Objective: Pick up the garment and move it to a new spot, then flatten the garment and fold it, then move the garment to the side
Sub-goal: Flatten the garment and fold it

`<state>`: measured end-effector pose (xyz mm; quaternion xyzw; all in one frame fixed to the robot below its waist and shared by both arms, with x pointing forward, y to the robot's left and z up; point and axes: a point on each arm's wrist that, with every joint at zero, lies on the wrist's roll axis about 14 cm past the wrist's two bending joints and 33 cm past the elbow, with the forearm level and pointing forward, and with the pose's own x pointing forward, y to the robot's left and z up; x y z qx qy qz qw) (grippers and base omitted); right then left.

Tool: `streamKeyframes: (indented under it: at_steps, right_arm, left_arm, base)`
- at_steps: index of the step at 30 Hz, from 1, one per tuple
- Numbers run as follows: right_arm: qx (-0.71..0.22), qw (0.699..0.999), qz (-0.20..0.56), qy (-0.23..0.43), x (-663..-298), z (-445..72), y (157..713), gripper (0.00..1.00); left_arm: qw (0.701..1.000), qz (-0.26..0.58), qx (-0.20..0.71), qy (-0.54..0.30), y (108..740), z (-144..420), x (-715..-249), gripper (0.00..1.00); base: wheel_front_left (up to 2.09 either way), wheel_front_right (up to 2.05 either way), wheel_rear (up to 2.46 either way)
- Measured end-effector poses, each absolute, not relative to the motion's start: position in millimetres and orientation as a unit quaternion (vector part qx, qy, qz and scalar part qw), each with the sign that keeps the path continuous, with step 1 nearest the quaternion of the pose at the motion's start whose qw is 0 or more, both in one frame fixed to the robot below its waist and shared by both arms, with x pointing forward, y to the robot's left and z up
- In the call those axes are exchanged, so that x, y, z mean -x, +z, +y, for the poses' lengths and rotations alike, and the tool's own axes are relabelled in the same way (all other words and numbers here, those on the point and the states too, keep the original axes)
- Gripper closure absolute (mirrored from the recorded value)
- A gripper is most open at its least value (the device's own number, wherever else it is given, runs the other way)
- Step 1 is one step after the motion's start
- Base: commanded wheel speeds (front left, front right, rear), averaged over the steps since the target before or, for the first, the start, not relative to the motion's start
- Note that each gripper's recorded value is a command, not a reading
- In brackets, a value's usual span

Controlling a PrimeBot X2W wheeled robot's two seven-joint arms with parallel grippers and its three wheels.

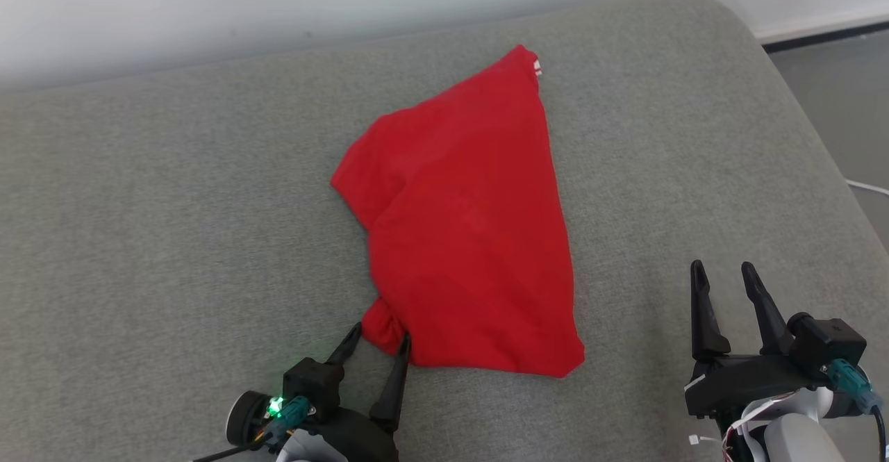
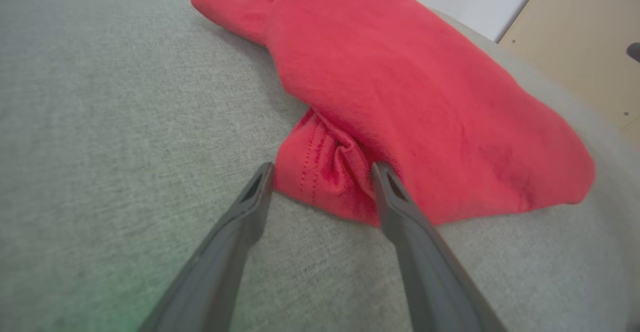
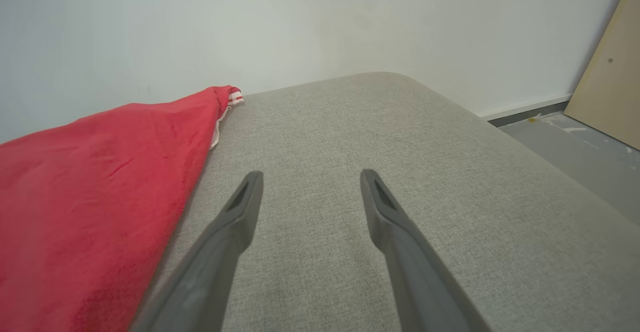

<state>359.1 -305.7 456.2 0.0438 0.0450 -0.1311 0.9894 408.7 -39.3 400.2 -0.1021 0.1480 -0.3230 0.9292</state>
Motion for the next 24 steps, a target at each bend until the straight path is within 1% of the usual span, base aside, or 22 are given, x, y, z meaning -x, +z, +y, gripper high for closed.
streamKeyframes:
  at_steps: [1,2,3,5,6,11,16,20,24]
  right_arm:
    - [-0.044,0.989,0.047,-0.135,-357.5,-307.6,454.9,0.00]
    - [-0.044,0.988,0.049,-0.139,-356.2,-309.4,453.4,0.00]
    - [-0.043,0.988,0.051,-0.141,-355.5,-310.5,452.3,0.00]
    - [-0.044,0.987,0.053,-0.143,-356.5,-311.3,451.4,0.00]
    - [-0.044,0.987,0.052,-0.143,-358.1,-310.9,451.5,0.00]
    - [-0.050,0.989,0.049,-0.132,-366.7,-302.9,451.6,0.00]
    - [-0.059,0.990,0.047,-0.116,-374.3,-290.6,450.9,0.00]
    - [-0.069,0.991,0.054,-0.103,-376.4,-279.0,445.0,0.00]
    - [-0.079,0.992,0.053,-0.082,-383.5,-261.8,444.4,0.00]
  left_arm:
    - [0.928,0.154,0.101,-0.323,396.2,-41.1,-408.7,0.00]
    - [0.927,0.159,0.099,-0.326,392.5,-43.2,-408.3,0.09]
    - [0.926,0.162,0.100,-0.326,390.1,-44.3,-408.6,0.32]
    - [0.925,0.164,0.103,-0.326,388.3,-46.1,-410.0,0.96]
    - [0.926,0.161,0.105,-0.326,390.1,-46.6,-411.6,1.00]
    - [0.931,0.131,0.113,-0.321,408.5,-42.0,-418.3,1.00]
    - [0.944,0.067,0.129,-0.295,447.2,-22.2,-428.0,1.00]
    - [0.957,-0.007,0.143,-0.253,492.5,9.1,-439.7,1.00]
    - [0.972,-0.062,0.143,-0.176,524.7,62.7,-450.8,1.00]
  base:
    - [0.00,0.00,0.00]
    - [0.00,0.00,0.00]
    - [0.00,0.00,0.00]
    - [0.00,0.00,0.00]
    - [0.00,0.00,0.00]
    - [0.00,0.00,0.00]
    - [0.00,0.00,0.00]
    - [0.00,0.00,0.00]
    - [0.00,0.00,0.00]
